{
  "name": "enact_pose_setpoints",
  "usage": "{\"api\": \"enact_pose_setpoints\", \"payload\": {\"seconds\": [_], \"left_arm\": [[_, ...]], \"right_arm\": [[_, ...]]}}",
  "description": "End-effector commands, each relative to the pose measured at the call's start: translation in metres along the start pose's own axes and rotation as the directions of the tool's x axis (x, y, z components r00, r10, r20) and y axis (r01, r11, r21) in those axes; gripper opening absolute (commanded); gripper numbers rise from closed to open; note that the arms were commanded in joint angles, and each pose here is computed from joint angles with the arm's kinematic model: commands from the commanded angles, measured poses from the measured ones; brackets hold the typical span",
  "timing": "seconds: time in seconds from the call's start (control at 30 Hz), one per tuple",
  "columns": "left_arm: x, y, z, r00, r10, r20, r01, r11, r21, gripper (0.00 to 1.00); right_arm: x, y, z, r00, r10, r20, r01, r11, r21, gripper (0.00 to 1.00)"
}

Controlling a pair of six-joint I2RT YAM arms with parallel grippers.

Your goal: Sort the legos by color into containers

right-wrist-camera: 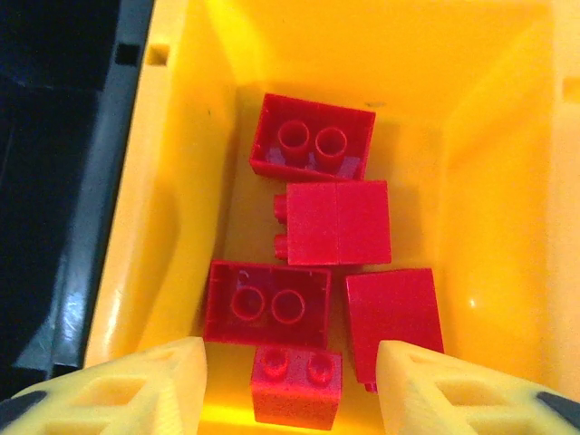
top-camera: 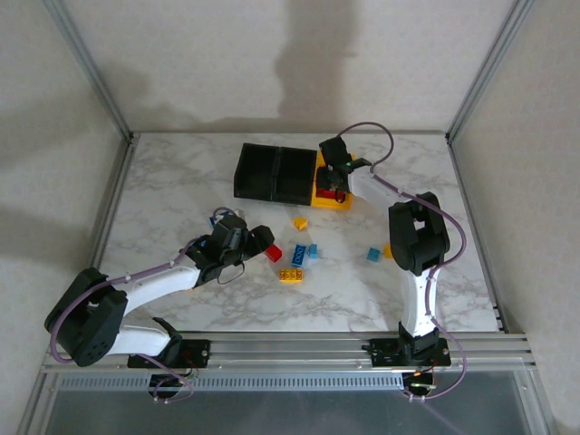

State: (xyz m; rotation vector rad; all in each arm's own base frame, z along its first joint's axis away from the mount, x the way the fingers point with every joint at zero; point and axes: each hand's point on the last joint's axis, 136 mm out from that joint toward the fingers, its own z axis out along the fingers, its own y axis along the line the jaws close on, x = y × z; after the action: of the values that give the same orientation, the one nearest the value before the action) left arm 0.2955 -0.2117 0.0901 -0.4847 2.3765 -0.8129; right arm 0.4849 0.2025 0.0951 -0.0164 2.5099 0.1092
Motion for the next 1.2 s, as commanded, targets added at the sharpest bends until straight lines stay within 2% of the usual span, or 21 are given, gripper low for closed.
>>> {"api": "enact_pose_setpoints", "payload": {"seconds": [0.0, 0.23, 0.57, 0.83, 0.97, 1.17], "left_arm": [[-0.002, -0.002, 0.001, 1.000, 0.008, 0.006, -0.008, 1.000, -0.008, 0.72], [-0.002, 0.000, -0.002, 1.000, -0.009, -0.006, 0.009, 1.000, -0.002, 0.72], [0.002, 0.032, -0.024, 0.998, -0.065, -0.020, 0.064, 0.996, -0.054, 0.73], [0.004, 0.054, -0.048, 0.995, -0.095, -0.011, 0.094, 0.991, -0.098, 0.73], [0.005, 0.068, -0.056, 0.992, -0.123, -0.002, 0.122, 0.985, -0.120, 0.73], [0.005, 0.074, -0.062, 0.990, -0.142, 0.003, 0.142, 0.983, -0.116, 0.73]], "right_arm": [[-0.013, 0.002, -0.018, 1.000, 0.011, 0.028, -0.010, 1.000, -0.018, 0.52], [0.000, 0.017, -0.064, 0.998, -0.009, 0.062, 0.017, 0.992, -0.124, 0.53], [0.052, 0.055, -0.118, 0.990, -0.123, 0.065, 0.137, 0.946, -0.294, 0.56], [0.103, 0.090, -0.123, 0.979, -0.206, 0.008, 0.192, 0.898, -0.397, 0.56], [0.139, 0.120, -0.121, 0.964, -0.264, -0.038, 0.216, 0.857, -0.468, 0.58], [0.178, 0.146, -0.108, 0.940, -0.332, -0.074, 0.257, 0.835, -0.487, 0.62]]}}
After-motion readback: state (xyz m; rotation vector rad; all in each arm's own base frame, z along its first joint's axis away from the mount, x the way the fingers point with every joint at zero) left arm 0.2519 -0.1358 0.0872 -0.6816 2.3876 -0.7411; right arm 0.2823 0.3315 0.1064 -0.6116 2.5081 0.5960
